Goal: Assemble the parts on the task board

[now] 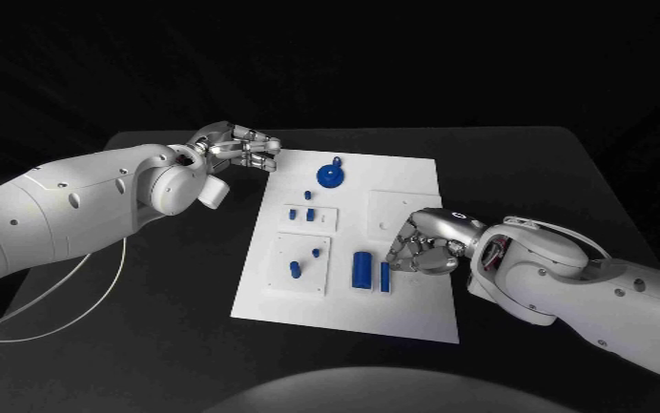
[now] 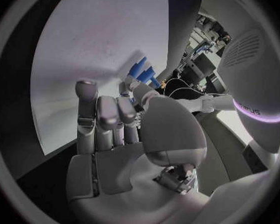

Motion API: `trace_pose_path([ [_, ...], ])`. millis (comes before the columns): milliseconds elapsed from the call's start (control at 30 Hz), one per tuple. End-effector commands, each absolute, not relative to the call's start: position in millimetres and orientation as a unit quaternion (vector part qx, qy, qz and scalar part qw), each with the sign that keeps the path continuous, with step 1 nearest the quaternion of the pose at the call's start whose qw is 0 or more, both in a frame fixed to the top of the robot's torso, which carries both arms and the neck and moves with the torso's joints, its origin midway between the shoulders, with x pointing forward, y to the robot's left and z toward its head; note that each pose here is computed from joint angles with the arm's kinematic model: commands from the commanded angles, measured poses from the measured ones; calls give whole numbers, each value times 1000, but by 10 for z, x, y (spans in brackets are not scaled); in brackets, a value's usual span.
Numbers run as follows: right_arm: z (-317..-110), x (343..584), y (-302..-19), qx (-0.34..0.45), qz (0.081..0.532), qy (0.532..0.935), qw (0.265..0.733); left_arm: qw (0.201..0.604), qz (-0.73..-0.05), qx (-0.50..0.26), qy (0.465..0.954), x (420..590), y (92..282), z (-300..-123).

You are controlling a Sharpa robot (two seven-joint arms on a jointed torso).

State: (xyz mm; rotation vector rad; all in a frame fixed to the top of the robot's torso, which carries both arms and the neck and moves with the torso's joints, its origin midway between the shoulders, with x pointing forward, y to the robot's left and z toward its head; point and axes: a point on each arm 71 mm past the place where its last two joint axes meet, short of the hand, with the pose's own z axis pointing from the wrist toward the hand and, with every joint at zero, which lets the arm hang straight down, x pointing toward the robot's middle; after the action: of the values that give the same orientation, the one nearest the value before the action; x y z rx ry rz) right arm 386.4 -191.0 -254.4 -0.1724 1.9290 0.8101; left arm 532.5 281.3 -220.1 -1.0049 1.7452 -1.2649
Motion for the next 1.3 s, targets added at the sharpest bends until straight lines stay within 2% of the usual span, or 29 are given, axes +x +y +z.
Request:
trace_pose_path([
  [33,-2508,3867,-1895,-67,341,782,518,370,-497,-390,681,5320,2803,-2204],
  [567,-2487,3840,-1877,-62,358,779,510,370,-497,-389,681,5319,2801,-2205],
  [967,-2594,3810,-1844,-73,351,798,484,370,-497,-389,682,5317,2801,-2206],
  [1300,-2638,3795,-1831,-87,340,801,484,370,-496,-390,682,5314,2807,-2206],
])
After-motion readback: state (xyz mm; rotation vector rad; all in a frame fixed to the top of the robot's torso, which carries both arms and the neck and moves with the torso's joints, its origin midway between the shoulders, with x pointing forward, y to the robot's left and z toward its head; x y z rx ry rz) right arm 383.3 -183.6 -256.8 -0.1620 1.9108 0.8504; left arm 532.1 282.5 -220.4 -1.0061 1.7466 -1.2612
